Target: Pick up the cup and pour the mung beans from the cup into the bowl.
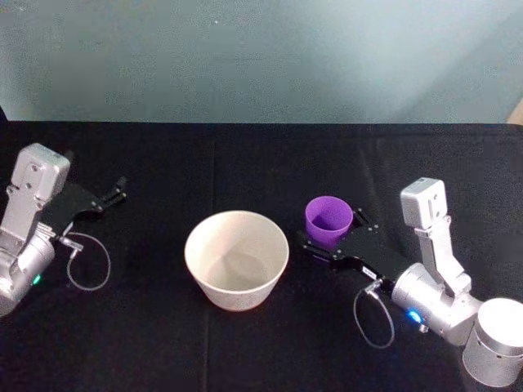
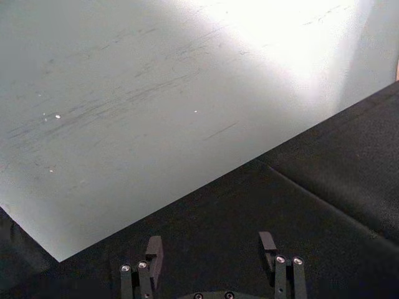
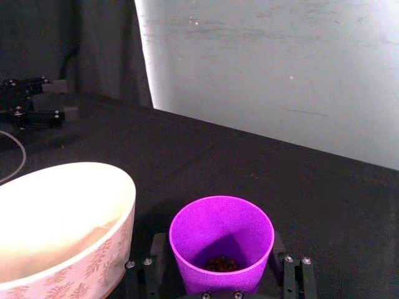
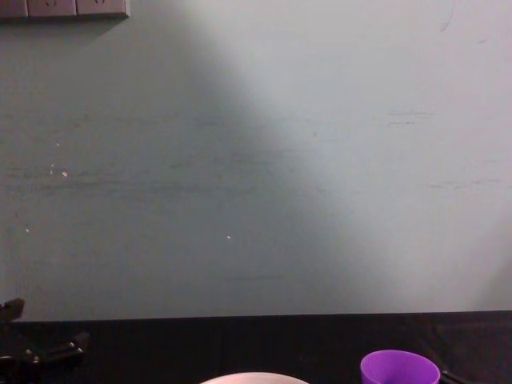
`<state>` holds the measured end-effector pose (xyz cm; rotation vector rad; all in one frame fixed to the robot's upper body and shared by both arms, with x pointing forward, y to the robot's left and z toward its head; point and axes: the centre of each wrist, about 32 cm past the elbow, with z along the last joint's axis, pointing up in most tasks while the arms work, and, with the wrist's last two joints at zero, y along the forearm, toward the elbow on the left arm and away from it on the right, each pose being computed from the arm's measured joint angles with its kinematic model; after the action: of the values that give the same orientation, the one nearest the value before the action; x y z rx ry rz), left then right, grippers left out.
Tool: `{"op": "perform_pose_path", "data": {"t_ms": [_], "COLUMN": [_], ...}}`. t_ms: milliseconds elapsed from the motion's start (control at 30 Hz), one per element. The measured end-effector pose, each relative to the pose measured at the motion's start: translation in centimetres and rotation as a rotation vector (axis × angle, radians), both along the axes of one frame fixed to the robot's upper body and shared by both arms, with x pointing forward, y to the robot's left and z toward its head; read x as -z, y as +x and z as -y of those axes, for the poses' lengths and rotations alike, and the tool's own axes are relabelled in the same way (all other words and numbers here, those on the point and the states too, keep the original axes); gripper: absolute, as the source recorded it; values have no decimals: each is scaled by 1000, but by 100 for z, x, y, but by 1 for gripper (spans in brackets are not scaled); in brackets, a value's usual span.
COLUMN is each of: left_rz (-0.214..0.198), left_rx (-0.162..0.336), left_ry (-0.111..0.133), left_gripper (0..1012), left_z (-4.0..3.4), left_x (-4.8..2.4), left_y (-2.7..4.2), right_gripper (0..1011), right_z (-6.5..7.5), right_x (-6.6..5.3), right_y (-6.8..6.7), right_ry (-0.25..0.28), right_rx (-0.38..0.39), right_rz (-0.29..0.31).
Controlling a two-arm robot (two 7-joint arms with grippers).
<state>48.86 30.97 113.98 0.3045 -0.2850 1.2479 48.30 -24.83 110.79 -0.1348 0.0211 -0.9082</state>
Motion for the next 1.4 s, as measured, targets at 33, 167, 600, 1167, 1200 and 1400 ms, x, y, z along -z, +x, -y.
{"op": "perform_pose_path", "data": {"t_ms": [33, 167, 600, 1167, 1200, 1400], "left_rz": [0, 0, 0, 0, 0, 0], "left_rx": [0, 0, 0, 0, 0, 0], "left_ry": [0, 0, 0, 0, 0, 0], "left_gripper": [1000, 1000, 1000, 1000, 1000, 1000], "left_z": [0, 0, 0, 0, 0, 0], "left_x": [0, 0, 0, 0, 0, 0], "left_y": [0, 0, 0, 0, 0, 0], "right_gripper": [1003, 1003, 741, 729, 729, 729], "right_z": [-2, -16, -36, -13, -12, -5], "right_x": [2, 11, 20, -298, -318, -477], "right_y": [1, 8, 12, -48, -49, -56], "right_ry": [0, -1, -10, -6, -6, -5], "right_rx": [0, 5, 13, 8, 8, 8], "right_rz": [0, 5, 9, 48, 49, 58]}}
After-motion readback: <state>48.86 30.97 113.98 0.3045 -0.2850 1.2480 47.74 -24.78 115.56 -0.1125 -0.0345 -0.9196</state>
